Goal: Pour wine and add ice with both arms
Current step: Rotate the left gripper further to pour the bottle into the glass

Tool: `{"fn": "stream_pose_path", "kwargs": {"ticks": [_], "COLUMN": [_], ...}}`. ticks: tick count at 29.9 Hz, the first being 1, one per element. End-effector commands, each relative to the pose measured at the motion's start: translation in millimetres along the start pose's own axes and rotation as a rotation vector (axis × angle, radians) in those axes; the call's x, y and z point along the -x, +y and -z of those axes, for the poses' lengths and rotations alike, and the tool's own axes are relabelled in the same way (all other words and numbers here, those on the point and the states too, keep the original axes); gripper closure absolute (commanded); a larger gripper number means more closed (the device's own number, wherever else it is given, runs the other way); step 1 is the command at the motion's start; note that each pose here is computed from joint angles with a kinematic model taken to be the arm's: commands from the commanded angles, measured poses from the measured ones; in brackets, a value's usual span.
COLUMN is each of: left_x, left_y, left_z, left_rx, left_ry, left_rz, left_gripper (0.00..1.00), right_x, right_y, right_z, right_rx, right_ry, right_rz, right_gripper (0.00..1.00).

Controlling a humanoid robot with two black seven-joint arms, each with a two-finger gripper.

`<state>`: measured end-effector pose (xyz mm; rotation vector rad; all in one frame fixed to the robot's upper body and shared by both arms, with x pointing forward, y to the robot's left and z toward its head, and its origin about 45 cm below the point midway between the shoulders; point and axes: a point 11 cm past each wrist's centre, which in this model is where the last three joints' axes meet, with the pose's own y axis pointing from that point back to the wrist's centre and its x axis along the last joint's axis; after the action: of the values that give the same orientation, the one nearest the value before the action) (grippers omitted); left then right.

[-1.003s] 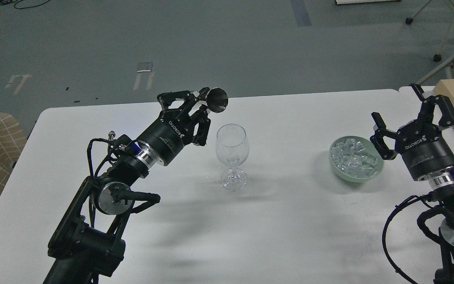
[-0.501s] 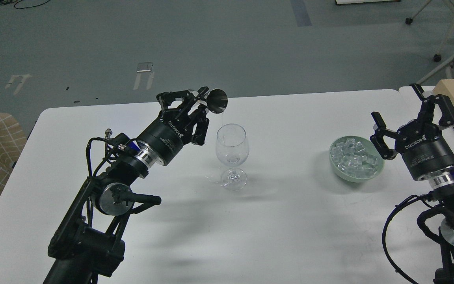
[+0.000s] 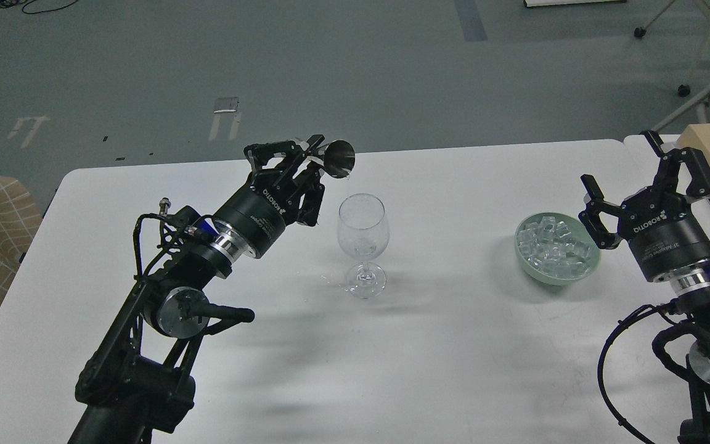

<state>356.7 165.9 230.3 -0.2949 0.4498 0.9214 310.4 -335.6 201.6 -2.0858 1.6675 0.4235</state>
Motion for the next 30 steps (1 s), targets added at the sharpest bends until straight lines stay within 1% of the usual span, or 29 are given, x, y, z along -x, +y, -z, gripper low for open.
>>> {"fn": "stream_pose_path", "kwargs": {"ticks": [1,9,30], "left_x": [-0.5,3.7,2.2], "left_y": [0.2,1.4,0.1], "left_z": [-0.5,0.1,-0.9], "left_rx": [0.001,0.006,0.009], "left_ry": [-0.006,-0.069,-0.175], "left_rz": [-0.001,0.037,0.027], "left_gripper": [0.88,0.88,0.88], "right_x": [0.0,0.0,0.0], "right_y": [0.0,0.0,0.0], "right_z": [0.0,0.0,0.0], "right_rx": [0.000,0.000,0.000], "right_ry": [0.001,0.001,-0.001], "right_rz": [0.000,0.000,0.000], "right_gripper": [0.00,0.00,0.00]}}
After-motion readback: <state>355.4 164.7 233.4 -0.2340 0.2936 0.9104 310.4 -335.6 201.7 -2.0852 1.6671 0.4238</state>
